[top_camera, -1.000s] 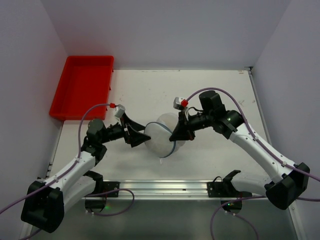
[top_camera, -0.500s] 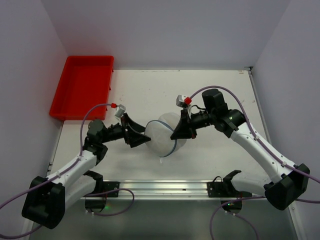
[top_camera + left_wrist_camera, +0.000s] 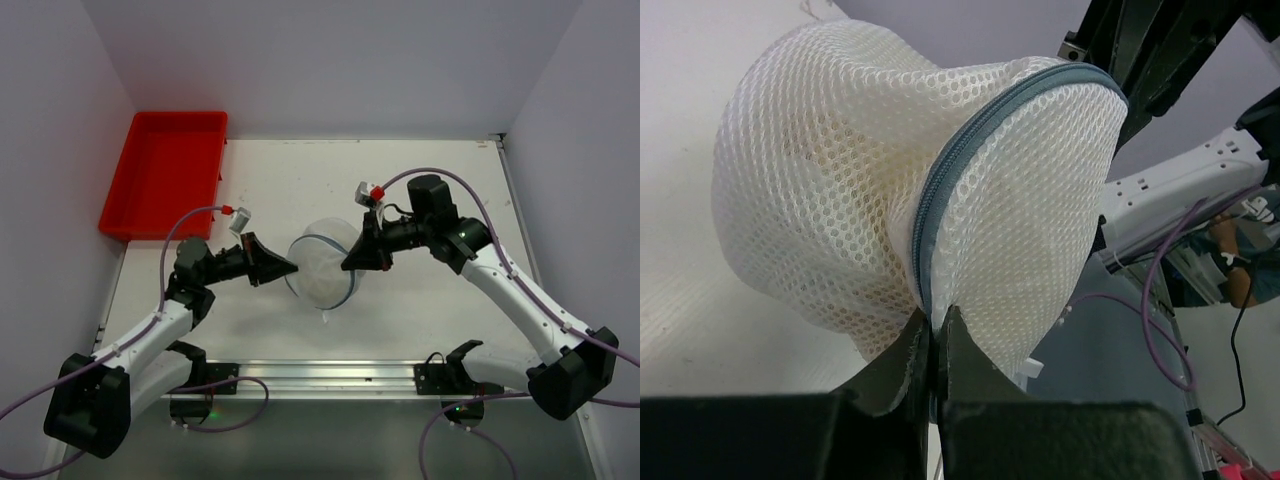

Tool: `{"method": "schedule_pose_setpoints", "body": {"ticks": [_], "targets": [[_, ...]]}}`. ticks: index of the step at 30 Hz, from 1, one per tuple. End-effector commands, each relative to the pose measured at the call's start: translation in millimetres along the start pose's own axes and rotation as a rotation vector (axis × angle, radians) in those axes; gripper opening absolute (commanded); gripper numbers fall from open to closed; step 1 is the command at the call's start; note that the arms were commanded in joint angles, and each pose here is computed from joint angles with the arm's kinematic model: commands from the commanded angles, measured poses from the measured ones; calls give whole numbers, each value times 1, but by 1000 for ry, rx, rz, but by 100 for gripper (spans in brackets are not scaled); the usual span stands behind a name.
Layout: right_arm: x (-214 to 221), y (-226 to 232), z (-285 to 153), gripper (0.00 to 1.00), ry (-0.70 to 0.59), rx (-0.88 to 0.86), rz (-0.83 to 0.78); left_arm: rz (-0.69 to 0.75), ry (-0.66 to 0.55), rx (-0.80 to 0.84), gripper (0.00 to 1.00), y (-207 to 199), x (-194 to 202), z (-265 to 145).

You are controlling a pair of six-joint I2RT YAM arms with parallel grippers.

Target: Unzip the laundry bag and remove the bra

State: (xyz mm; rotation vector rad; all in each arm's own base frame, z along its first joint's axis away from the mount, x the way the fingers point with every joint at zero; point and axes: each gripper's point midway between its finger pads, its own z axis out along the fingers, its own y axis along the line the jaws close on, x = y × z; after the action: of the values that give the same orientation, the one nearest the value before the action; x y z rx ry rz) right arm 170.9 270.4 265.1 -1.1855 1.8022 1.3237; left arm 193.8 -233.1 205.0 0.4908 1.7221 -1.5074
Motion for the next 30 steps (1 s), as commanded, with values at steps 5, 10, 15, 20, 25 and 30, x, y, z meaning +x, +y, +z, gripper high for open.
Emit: {"method": "schedule_pose_setpoints", "body": {"ticks": [5,10,15,20,25,30], "targets": [[2,-70,-15,61,-132,416,132,-83,-68,-201,0,21,-26,0],[10,-76,-27,92,-195,522,205,-217,-143,-301,0,37,-29,1],[24,-69,-18,99,-239,505,241,-325,-182,-398,0,50,-33,11],[19,-54,21,87,-313,545,274,-421,-243,-430,0,50,-37,24],[36,-55,54,64,-329,508,401,-462,-264,-484,0,53,-43,22],[48,-55,90,54,-271,406,463,-473,-298,-510,0,52,-51,19]]}}
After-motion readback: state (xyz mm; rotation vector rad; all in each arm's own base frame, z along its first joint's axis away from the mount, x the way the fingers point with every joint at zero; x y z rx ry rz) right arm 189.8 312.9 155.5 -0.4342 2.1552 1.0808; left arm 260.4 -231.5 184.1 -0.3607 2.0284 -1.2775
